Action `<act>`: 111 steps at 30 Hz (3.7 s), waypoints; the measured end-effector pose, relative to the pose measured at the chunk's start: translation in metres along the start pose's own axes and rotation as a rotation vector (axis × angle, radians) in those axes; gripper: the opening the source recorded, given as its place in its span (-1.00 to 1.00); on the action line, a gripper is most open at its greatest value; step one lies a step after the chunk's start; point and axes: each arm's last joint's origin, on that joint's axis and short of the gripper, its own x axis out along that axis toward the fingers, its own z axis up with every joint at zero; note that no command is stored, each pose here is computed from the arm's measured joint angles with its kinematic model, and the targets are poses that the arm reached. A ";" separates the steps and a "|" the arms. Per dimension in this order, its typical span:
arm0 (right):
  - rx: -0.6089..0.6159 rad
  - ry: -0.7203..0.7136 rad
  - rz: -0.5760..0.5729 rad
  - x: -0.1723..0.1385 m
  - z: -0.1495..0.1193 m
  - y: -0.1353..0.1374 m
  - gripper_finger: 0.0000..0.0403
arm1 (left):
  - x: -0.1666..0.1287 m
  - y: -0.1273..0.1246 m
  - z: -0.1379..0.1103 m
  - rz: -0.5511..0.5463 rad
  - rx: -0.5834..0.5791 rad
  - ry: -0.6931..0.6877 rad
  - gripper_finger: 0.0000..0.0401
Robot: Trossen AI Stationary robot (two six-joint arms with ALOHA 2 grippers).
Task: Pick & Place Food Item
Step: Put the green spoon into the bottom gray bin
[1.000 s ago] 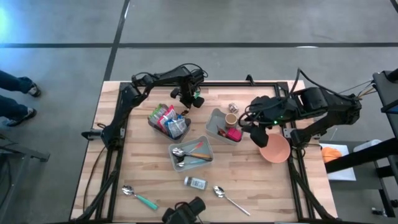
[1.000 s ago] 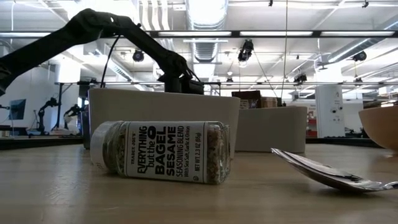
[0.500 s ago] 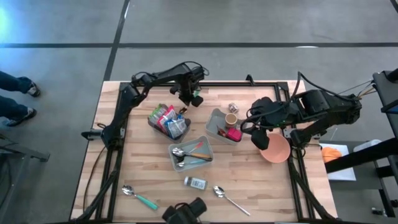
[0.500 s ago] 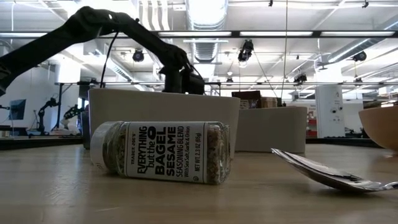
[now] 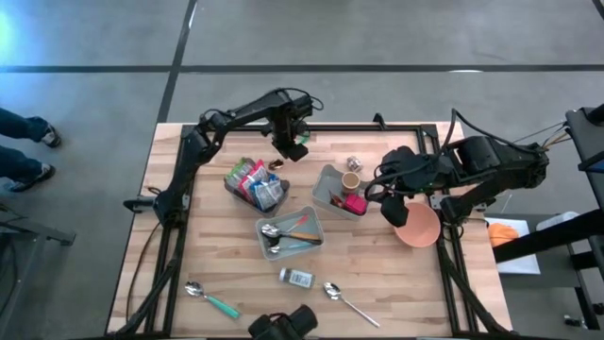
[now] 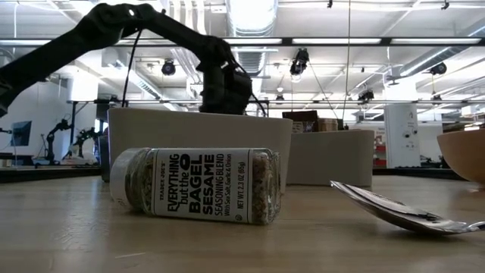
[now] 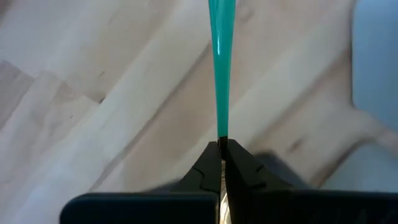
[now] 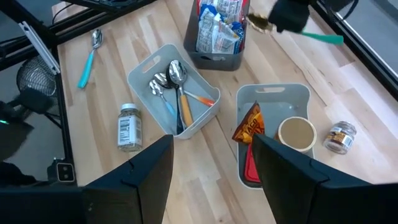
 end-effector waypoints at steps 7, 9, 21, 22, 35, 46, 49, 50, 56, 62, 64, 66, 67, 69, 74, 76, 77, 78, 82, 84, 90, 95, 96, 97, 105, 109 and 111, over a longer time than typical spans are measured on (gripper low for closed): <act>-0.006 0.005 -0.009 0.000 -0.001 -0.001 0.07 | -0.045 -0.010 -0.024 -0.003 0.096 -0.027 -1.00; -0.006 0.000 -0.017 0.000 -0.001 -0.001 0.07 | -0.060 -0.012 -0.033 -0.015 0.109 -0.057 -1.00; 0.006 -0.022 -0.047 0.000 0.000 -0.002 0.07 | -0.131 -0.068 -0.116 -0.101 0.211 -0.203 -1.00; 0.008 -0.025 -0.051 0.000 0.000 -0.002 0.07 | -0.132 -0.076 -0.124 -0.105 0.219 -0.200 -1.00; 0.008 -0.036 -0.067 0.000 0.001 -0.002 0.07 | -0.071 -0.158 -0.188 -0.144 0.354 -0.173 -1.00; 0.023 -0.037 -0.066 0.000 0.001 -0.002 0.07 | 0.005 -0.175 -0.197 -0.131 0.549 -0.114 -1.00; 0.031 -0.037 -0.065 0.000 0.001 -0.002 0.07 | 0.011 -0.180 -0.198 -0.140 0.683 -0.155 -1.00; 0.031 -0.037 -0.066 0.000 0.001 -0.002 0.07 | 0.012 -0.181 -0.198 -0.141 0.709 -0.162 -1.00; 0.051 -0.037 -0.064 0.000 0.000 -0.002 0.07 | 0.027 -0.175 -0.199 -0.114 0.802 -0.148 -1.00; 0.062 -0.038 -0.064 0.000 0.001 -0.002 0.07 | 0.038 -0.171 -0.198 -0.063 0.858 -0.131 -1.00; 0.066 -0.033 -0.068 0.002 0.001 -0.001 0.07 | 0.042 -0.171 -0.197 -0.058 0.856 -0.123 -1.00; 0.065 -0.030 -0.069 0.003 0.001 -0.001 0.07 | 0.047 -0.173 -0.194 -0.055 0.858 -0.117 -1.00; 0.064 -0.027 -0.072 0.005 0.001 0.000 0.07 | 0.048 -0.173 -0.193 -0.055 0.859 -0.116 -1.00; 0.064 -0.023 -0.075 0.006 0.001 0.000 0.07 | 0.051 -0.175 -0.191 -0.055 0.859 -0.113 -1.00; 0.067 -0.014 -0.080 0.009 0.001 0.001 0.07 | 0.058 -0.177 -0.187 -0.052 0.857 -0.094 -1.00; 0.067 -0.013 -0.080 0.010 0.001 0.001 0.07 | 0.061 -0.177 -0.186 -0.052 0.867 -0.084 -1.00; 0.066 -0.011 -0.081 0.011 0.001 0.002 0.07 | 0.062 -0.177 -0.186 -0.054 0.871 -0.078 -1.00; 0.066 -0.010 -0.082 0.011 0.001 0.002 0.07 | 0.064 -0.177 -0.185 -0.053 0.876 -0.073 -1.00; 0.068 -0.007 -0.080 0.011 0.001 0.002 0.07 | 0.075 -0.177 -0.182 -0.039 0.893 -0.040 -1.00; 0.071 -0.007 -0.079 0.011 0.001 0.002 0.07 | 0.081 -0.176 -0.181 -0.033 0.892 -0.021 -1.00; 0.073 -0.007 -0.079 0.011 0.001 0.002 0.07 | 0.099 -0.175 -0.178 -0.009 0.912 0.050 -1.00; 0.073 -0.007 -0.079 0.011 0.001 0.002 0.07 | 0.107 -0.173 -0.176 0.034 0.922 0.084 -1.00; 0.073 -0.007 -0.079 0.011 0.001 0.002 0.07 | 0.108 -0.173 -0.176 0.041 0.924 0.089 -1.00; 0.072 -0.007 -0.079 0.011 0.001 0.002 0.07 | 0.108 -0.172 -0.176 0.043 0.928 0.091 -1.00; 0.069 -0.006 -0.080 0.011 0.001 0.002 0.07 | 0.108 -0.171 -0.176 0.087 0.947 0.082 -1.00; 0.069 -0.006 -0.080 0.011 0.001 0.002 0.07 | 0.108 -0.171 -0.176 0.093 0.948 0.079 -1.00; 0.069 -0.006 -0.080 0.011 0.001 0.002 0.07 | 0.108 -0.171 -0.176 0.094 0.948 0.079 -0.97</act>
